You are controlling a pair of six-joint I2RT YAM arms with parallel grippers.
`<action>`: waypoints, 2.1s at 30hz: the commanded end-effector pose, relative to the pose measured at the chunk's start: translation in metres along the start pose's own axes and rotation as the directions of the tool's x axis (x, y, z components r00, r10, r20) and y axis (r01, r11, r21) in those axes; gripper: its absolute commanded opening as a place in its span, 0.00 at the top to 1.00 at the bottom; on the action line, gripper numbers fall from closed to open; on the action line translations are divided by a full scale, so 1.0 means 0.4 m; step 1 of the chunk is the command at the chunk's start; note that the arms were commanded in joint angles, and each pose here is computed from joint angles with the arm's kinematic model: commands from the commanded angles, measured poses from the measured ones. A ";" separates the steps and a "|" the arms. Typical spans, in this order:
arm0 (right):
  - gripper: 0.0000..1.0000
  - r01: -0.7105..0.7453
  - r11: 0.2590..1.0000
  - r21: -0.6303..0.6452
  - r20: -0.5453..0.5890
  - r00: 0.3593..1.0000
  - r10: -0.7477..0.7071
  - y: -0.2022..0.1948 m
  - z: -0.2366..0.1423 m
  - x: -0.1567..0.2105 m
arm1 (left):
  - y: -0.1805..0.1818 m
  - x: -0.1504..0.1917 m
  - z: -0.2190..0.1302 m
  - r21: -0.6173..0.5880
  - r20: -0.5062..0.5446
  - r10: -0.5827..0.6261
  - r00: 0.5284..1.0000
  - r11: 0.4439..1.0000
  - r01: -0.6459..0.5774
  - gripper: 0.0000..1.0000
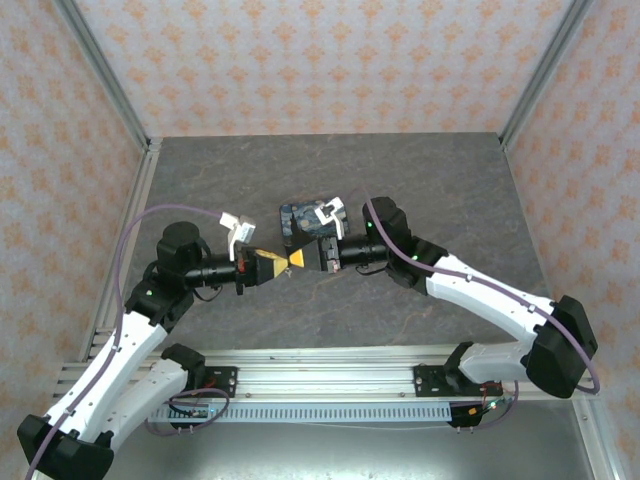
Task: Unlock the padlock with the key
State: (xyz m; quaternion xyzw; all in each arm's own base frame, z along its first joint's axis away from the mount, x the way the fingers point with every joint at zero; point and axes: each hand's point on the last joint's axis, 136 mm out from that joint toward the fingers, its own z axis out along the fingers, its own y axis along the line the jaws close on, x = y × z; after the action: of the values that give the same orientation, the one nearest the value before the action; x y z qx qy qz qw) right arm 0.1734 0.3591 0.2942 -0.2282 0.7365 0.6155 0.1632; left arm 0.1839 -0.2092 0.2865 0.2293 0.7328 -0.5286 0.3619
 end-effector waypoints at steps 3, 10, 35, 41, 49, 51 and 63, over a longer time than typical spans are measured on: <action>1.00 0.083 0.995 -0.049 0.033 0.996 -0.081 0.037 -0.003 -0.018 | -0.037 -0.033 0.000 0.055 0.027 0.001 1.000 0.998 -0.002 1.00; 1.00 0.118 0.992 -0.039 0.085 0.990 -0.115 0.038 -0.017 -0.023 | -0.012 -0.047 0.010 0.053 0.081 -0.094 0.992 0.995 0.090 0.73; 1.00 0.127 0.992 0.007 0.145 0.981 -0.127 0.022 -0.026 -0.044 | 0.000 -0.019 0.015 0.055 0.055 -0.114 0.992 0.992 0.111 0.68; 1.00 0.121 0.993 0.003 0.139 0.983 -0.121 0.019 -0.020 -0.044 | 0.000 -0.021 0.016 0.055 0.053 -0.108 0.993 0.993 0.105 0.75; 1.00 0.114 0.993 0.001 0.137 0.984 -0.113 0.008 -0.013 -0.043 | -0.001 -0.019 0.017 0.060 0.048 -0.107 0.993 0.993 0.104 0.81; 1.00 0.113 0.994 -0.001 0.135 0.984 -0.112 0.007 -0.011 -0.042 | 0.000 -0.017 0.017 0.059 0.046 -0.109 0.993 0.993 0.107 0.81; 1.00 0.097 0.994 0.051 0.140 0.985 -0.103 -0.016 -0.015 -0.041 | 0.031 -0.007 0.014 -0.016 0.053 -0.093 0.994 0.995 0.094 1.00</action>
State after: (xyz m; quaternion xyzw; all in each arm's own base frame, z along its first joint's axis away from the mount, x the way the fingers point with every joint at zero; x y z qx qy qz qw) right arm 0.1880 0.3557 0.2959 -0.2146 0.7256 0.6126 0.2287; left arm 0.1975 -0.2114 0.2815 0.1660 0.7357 -0.5588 0.3450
